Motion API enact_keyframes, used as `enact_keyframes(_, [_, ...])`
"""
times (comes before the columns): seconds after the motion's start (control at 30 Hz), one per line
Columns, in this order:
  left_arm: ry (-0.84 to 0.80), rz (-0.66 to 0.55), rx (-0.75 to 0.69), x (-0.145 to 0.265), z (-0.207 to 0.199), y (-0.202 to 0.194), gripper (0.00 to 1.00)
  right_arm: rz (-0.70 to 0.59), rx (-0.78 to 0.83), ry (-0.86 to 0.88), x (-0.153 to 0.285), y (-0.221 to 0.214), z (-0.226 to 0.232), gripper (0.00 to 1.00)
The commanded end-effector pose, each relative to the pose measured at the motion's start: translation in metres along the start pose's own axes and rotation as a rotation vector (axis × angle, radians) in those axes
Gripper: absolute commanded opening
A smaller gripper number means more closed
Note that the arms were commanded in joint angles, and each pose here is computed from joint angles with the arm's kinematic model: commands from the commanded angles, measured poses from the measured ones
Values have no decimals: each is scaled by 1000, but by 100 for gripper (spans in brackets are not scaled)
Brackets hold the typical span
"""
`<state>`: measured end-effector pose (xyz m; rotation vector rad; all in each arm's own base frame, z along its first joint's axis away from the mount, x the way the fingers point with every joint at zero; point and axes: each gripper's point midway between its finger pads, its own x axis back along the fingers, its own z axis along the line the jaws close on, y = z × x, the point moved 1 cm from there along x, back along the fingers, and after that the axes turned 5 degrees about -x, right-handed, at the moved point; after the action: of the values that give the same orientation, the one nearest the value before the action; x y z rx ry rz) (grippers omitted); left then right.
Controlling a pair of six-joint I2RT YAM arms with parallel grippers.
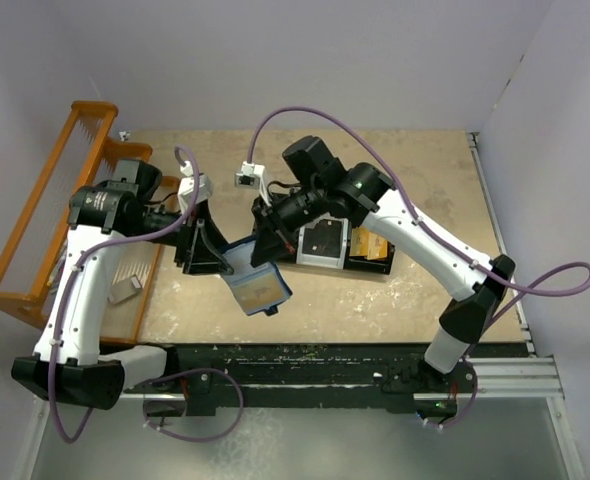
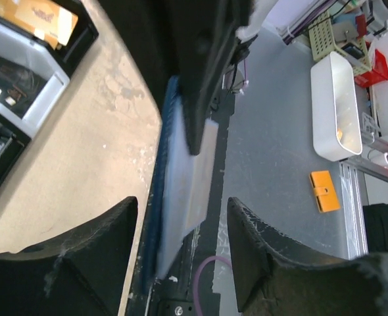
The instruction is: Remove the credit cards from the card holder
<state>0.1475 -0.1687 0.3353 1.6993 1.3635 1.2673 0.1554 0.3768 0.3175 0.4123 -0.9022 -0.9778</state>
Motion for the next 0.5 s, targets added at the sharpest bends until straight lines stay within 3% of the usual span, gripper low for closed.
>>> enact_keyframes(0.0, [-14, 35, -15, -6, 19, -15, 59, -62, 116, 32, 20, 27, 28, 0])
enact_keyframes(0.13, [-44, 17, 4, -8, 20, -11, 56, -49, 118, 39, 15, 28, 23, 0])
enact_keyframes(0.27, [-54, -2, 21, -8, 18, -5, 32, -45, 119, 39, 14, 28, 22, 0])
enact_keyframes(0.37, [-70, -22, 39, -8, 15, 2, 27, -57, 140, 47, 15, 32, 25, 1])
enact_keyframes(0.47, [-96, -51, 70, -9, 13, 9, 15, -111, 151, -1, 17, 46, 18, 30])
